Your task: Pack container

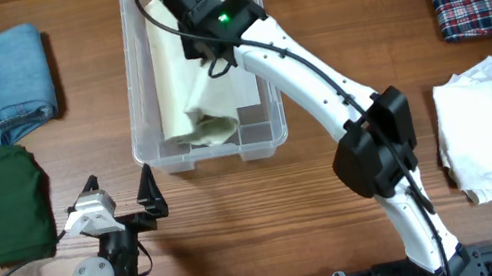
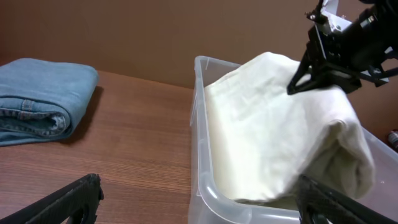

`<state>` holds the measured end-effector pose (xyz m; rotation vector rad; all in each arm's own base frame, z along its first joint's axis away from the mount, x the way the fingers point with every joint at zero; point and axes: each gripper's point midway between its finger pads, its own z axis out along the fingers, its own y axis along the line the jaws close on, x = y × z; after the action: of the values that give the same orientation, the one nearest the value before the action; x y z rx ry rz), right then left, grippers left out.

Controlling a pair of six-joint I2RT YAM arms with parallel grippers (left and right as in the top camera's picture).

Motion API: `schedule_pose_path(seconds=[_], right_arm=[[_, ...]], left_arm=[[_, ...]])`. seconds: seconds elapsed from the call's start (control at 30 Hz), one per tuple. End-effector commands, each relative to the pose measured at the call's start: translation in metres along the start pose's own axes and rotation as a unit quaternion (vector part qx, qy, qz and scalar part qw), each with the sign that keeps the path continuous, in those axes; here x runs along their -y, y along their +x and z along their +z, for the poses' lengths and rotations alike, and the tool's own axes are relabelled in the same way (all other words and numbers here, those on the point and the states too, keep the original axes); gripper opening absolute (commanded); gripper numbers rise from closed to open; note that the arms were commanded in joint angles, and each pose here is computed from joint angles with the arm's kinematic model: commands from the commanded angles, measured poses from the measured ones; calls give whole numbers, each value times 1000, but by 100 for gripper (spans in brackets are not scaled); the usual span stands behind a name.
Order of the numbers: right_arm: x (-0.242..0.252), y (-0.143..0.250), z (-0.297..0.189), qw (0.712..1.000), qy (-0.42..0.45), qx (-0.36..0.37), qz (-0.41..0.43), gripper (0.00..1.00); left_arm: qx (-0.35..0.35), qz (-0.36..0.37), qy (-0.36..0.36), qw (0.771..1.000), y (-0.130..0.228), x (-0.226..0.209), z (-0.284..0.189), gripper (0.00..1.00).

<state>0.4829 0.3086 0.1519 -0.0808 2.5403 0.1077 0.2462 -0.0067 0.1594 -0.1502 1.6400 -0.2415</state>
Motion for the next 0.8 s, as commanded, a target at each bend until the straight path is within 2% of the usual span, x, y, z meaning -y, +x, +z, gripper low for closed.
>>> schedule_pose_path(seconds=[0.0, 0.07, 0.17, 0.23, 0.3, 0.47, 0.57, 0.73, 0.77], right_arm=[[23, -5, 8, 999, 39, 2, -38, 32], [29, -3, 8, 998, 44, -6, -38, 42], [34, -1, 9, 998, 50, -13, -39, 51], [35, 1, 8, 997, 51, -17, -53, 65], [36, 2, 8, 996, 52, -20, -63, 69], [42, 5, 7, 991, 67, -29, -110, 68], [45, 10, 7, 986, 70, -42, -144, 59], [51, 26, 4, 976, 73, -80, -187, 22], [53, 34, 2, 974, 70, -98, -193, 9]], left_arm=[[-3, 3, -6, 1000, 3, -3, 0, 100], [-3, 3, -6, 1000, 3, -3, 0, 100], [-3, 3, -6, 1000, 3, -3, 0, 100], [-3, 3, -6, 1000, 3, -3, 0, 100], [-3, 3, -6, 1000, 3, -3, 0, 100], [-3, 3, -6, 1000, 3, -3, 0, 100], [-3, 3, -6, 1000, 3, -3, 0, 100], [-3, 3, -6, 1000, 3, -3, 0, 100], [-3, 3, -6, 1000, 3, -3, 0, 100]])
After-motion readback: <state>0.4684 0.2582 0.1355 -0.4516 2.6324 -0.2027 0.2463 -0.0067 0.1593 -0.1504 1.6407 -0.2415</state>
